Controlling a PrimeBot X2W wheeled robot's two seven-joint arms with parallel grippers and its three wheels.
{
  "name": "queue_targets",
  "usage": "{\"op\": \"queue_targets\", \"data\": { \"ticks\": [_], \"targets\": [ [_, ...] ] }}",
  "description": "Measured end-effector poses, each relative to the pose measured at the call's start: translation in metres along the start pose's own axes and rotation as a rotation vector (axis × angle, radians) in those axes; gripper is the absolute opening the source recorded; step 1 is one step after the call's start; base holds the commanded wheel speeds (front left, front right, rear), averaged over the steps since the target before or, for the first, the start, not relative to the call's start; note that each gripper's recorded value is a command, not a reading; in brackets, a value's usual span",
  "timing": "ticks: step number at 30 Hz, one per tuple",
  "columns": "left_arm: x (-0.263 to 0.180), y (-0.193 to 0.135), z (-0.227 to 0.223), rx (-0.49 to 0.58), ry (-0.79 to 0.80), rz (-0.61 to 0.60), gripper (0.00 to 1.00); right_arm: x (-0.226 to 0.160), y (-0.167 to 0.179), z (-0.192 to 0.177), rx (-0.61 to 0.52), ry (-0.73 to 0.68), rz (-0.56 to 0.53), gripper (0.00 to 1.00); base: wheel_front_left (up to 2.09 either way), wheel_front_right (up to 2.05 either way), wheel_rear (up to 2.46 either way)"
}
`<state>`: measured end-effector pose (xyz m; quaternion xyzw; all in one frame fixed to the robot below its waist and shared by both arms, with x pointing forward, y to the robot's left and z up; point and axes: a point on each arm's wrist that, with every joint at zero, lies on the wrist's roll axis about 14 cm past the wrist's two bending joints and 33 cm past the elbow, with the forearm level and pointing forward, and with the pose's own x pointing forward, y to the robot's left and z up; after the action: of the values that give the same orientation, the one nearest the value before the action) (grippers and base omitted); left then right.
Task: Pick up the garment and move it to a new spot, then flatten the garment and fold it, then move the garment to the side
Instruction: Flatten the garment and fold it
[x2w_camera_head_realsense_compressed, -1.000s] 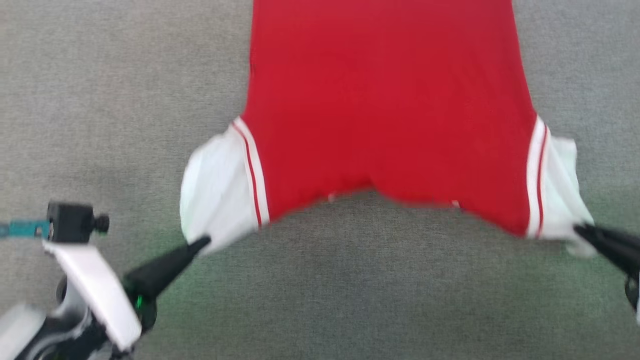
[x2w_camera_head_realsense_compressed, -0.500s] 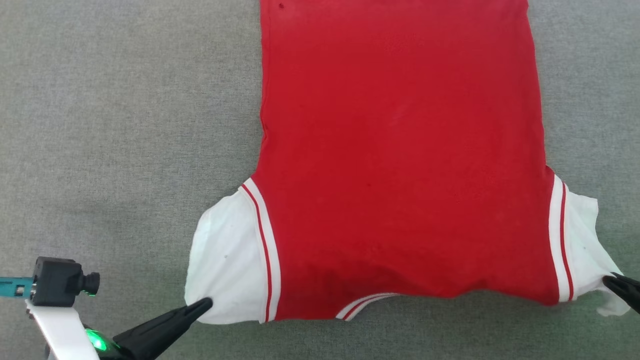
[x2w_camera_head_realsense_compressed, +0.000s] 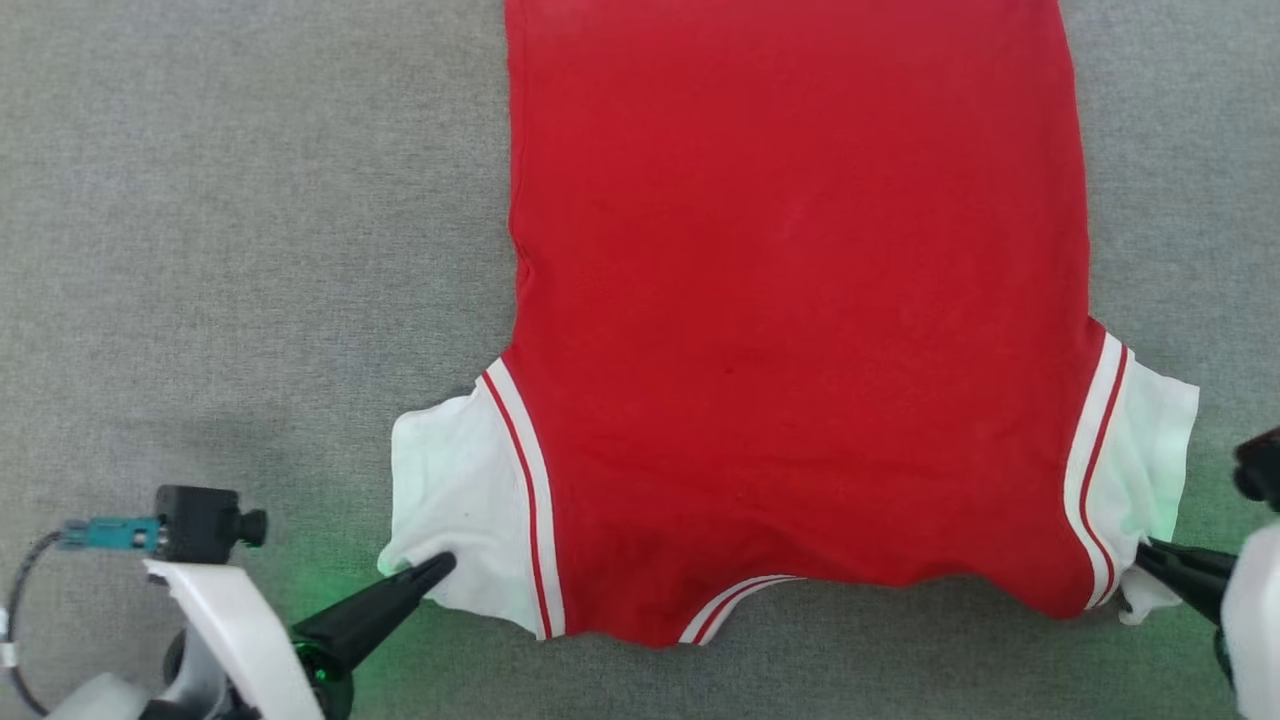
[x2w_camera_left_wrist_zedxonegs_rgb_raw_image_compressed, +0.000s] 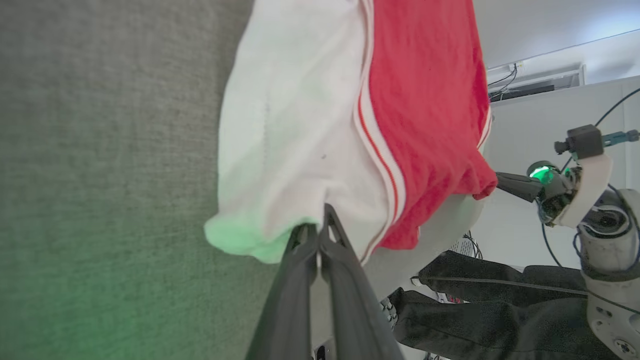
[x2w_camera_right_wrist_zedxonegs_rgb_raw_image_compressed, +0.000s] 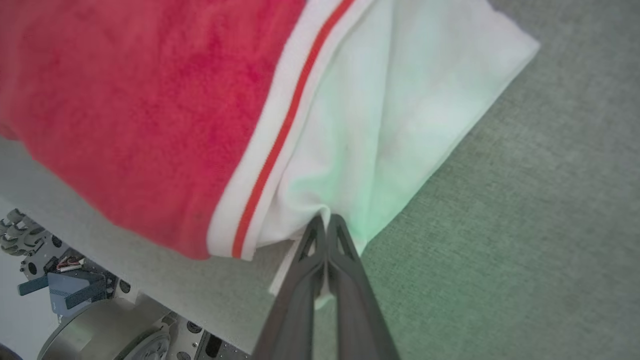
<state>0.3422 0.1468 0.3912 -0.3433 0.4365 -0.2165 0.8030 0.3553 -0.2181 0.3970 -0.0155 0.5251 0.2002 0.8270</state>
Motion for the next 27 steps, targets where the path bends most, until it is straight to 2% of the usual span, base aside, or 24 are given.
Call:
{"op": "queue_targets", "data": {
  "ticks": [6,13,14,15,16,22,27],
  "targets": [
    [0.012,0.016,-0.008,-0.026,0.008,0.041,0.00,0.019,-0.002,-0.014,-0.016,0.063,-0.006,0.00,0.00,0.00,0.00],
    [0.019,0.017,-0.009,-0.024,0.007,0.043,0.00,0.028,0.001,-0.013,-0.035,0.051,0.001,0.00,0.00,0.00,0.00],
    [0.020,0.016,-0.009,-0.024,0.006,0.039,0.00,0.028,0.003,-0.011,-0.039,0.039,0.003,0.16,0.00,0.00,0.00],
    [0.020,0.016,-0.009,-0.021,0.008,0.037,0.00,0.027,0.002,-0.008,-0.047,0.024,-0.002,0.48,0.00,0.00,0.00],
    [0.021,0.015,-0.009,-0.020,0.006,0.036,0.00,0.025,0.002,-0.006,-0.052,0.014,-0.005,1.00,0.00,0.00,0.00],
    [0.017,0.008,-0.015,-0.020,0.002,0.018,0.00,0.001,0.000,0.017,-0.074,-0.068,-0.013,1.00,0.00,0.00,0.00],
    [0.014,-0.003,-0.017,-0.008,-0.013,-0.012,0.00,-0.035,-0.014,0.061,-0.101,-0.194,-0.053,1.00,0.00,0.00,0.00]
  ]
}}
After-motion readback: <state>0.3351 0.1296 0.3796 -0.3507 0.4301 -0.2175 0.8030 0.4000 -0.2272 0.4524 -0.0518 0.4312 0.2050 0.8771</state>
